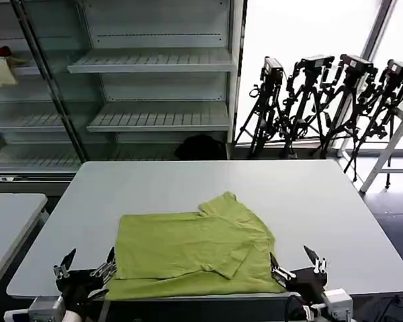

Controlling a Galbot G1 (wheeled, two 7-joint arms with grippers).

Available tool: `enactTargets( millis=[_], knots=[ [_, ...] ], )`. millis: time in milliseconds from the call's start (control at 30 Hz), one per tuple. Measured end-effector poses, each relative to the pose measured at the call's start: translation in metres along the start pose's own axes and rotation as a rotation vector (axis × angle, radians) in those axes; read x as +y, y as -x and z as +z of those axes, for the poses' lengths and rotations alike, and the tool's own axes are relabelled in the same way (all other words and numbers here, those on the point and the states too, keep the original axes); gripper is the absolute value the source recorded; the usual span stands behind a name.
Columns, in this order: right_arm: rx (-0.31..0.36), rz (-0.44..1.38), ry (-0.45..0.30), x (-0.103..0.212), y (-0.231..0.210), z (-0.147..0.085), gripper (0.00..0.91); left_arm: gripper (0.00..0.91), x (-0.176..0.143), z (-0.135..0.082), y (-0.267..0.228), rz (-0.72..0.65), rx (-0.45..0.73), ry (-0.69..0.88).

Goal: Fold and organize the clothes.

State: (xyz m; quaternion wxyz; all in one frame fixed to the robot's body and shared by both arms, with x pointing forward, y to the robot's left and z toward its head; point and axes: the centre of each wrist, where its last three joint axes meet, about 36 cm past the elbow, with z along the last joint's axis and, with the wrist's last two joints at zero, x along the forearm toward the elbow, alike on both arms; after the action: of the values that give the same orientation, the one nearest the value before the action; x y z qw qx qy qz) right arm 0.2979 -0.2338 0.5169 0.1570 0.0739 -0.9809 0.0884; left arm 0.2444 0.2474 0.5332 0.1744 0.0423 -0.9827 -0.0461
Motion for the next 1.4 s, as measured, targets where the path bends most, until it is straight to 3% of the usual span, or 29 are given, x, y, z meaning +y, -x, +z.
enactTargets(
  millis=[200, 600, 900, 1400],
  knots=[
    [-0.039, -0.062, 0.018, -0.014, 0.084, -0.006, 0.907, 0.907, 0.014, 0.001, 0.04, 0.074, -0.005, -0.027],
    [0.02, -0.174, 0.037, -0.001, 0.212, -0.032, 0.907, 0.907, 0.029, 0.012, 0.121, 0.12, 0.038, -0.068],
    [0.084, -0.222, 0.04, 0.015, 0.256, -0.031, 0.907, 0.907, 0.031, 0.019, 0.159, 0.132, 0.072, -0.091],
    [0.124, -0.256, 0.027, 0.029, 0.279, -0.026, 0.907, 0.907, 0.028, 0.026, 0.204, 0.128, 0.11, -0.112]
  ],
)
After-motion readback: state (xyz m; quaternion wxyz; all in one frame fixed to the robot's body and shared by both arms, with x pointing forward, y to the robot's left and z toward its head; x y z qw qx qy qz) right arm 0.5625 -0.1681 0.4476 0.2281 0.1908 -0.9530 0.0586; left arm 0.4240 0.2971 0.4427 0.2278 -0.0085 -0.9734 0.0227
